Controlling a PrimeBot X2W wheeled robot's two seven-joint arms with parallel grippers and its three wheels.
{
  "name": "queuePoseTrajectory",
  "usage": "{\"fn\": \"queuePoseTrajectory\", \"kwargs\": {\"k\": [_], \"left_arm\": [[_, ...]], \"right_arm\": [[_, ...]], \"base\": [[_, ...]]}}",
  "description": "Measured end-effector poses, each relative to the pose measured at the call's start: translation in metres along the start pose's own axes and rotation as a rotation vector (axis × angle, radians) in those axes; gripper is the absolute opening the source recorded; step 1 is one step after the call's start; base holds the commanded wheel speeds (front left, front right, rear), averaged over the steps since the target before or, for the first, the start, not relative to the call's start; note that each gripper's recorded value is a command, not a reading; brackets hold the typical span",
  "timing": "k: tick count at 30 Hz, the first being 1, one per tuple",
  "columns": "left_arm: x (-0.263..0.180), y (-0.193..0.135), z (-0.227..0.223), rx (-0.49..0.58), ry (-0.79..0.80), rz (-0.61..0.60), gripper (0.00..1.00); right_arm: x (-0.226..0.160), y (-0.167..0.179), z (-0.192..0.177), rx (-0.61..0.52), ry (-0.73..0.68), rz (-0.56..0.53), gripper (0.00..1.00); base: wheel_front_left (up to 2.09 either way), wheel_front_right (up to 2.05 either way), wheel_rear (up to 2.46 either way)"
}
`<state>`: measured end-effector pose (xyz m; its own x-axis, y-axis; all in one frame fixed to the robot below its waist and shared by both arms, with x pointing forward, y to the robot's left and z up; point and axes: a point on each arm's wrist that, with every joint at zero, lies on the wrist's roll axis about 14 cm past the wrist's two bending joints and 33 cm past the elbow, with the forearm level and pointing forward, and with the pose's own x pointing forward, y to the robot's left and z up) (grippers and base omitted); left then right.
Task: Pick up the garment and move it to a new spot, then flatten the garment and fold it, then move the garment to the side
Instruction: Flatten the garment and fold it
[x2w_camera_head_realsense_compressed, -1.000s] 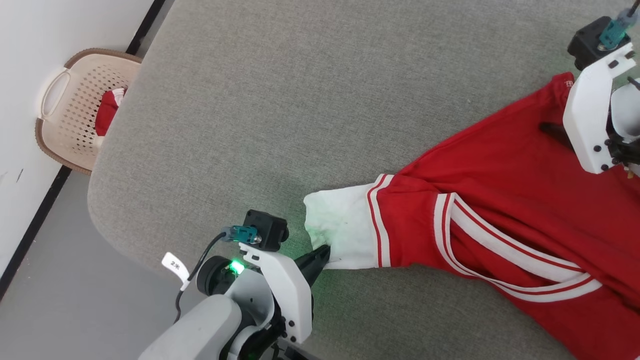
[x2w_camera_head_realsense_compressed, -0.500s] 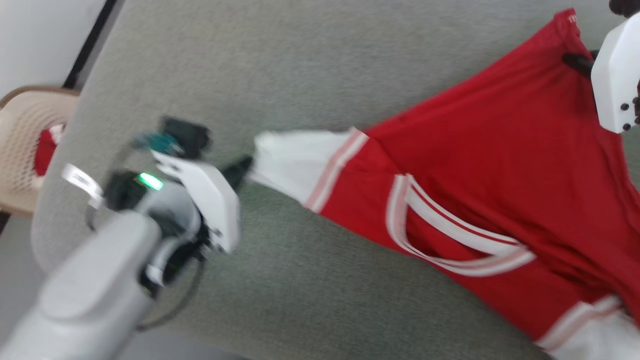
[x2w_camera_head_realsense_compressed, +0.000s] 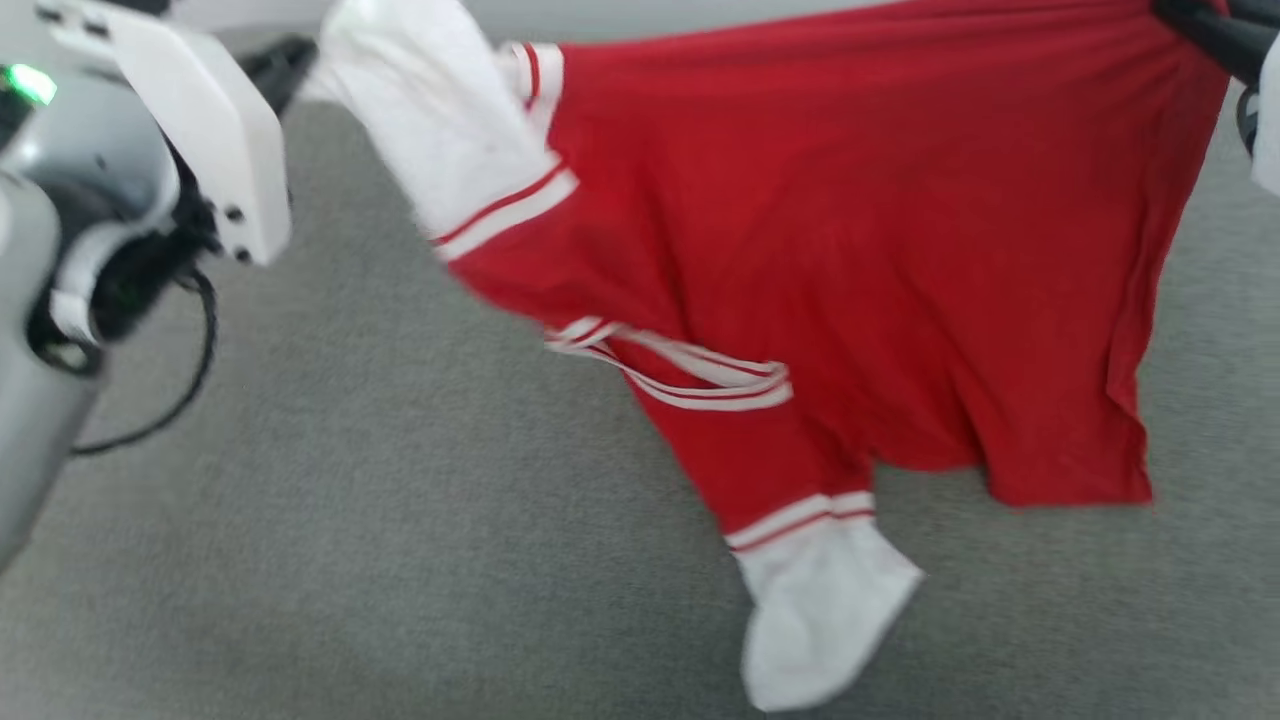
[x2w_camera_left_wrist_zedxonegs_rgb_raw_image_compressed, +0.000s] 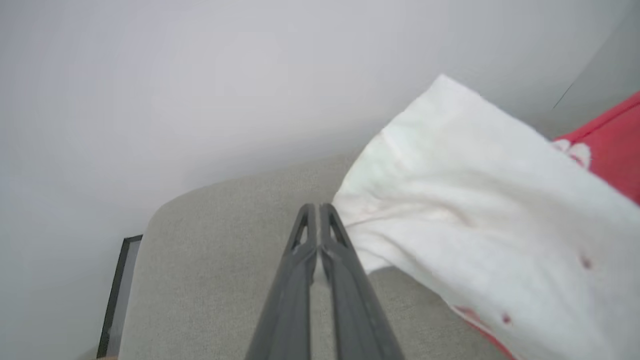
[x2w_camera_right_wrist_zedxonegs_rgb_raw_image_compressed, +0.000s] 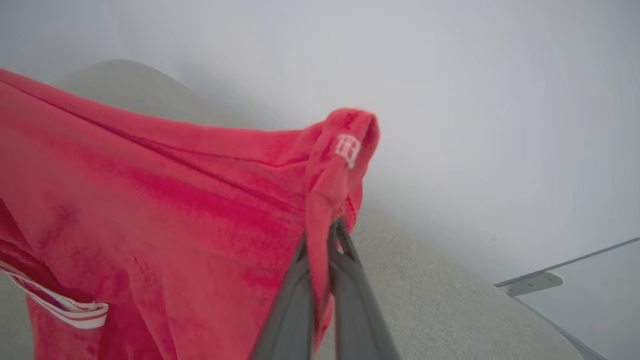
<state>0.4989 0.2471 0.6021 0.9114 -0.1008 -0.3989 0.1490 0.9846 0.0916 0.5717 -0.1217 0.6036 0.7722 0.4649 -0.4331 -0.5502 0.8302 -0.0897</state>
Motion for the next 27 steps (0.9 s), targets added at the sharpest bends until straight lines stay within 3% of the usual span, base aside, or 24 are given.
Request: {"fn": "queuePoseTrajectory", "kwargs": {"k": [7,12,15,22,27], "left_arm": [[-0.006,-0.013,0.063,0.046,-0.099,-0.038,0.0],[0.003,-0.025,0.088,0.064,-0.138,-0.057,0.0],[0.016,-0.025,0.11,0.08,-0.206,-0.035,0.0],[0.044,-0.021,0.191,0.145,-0.532,0.064,0.0],[0.042,-0.017,0.249,0.179,-0.828,0.138,0.0]], "right_arm": [[-0.053,-0.008,0.034,0.003,-0.093,-0.053,0.0],[-0.068,-0.019,0.039,-0.01,-0.103,-0.111,0.0],[-0.059,-0.033,0.042,-0.008,-0.125,-0.161,0.0],[-0.017,-0.067,0.061,-0.03,-0.264,-0.287,0.0],[-0.003,-0.089,0.095,-0.097,-0.476,-0.382,0.0]], "base": [[0.0,0.0,0.0],[0.0,0.0,0.0],[0.0,0.0,0.0],[0.0,0.0,0.0],[0.0,0.0,0.0]]}}
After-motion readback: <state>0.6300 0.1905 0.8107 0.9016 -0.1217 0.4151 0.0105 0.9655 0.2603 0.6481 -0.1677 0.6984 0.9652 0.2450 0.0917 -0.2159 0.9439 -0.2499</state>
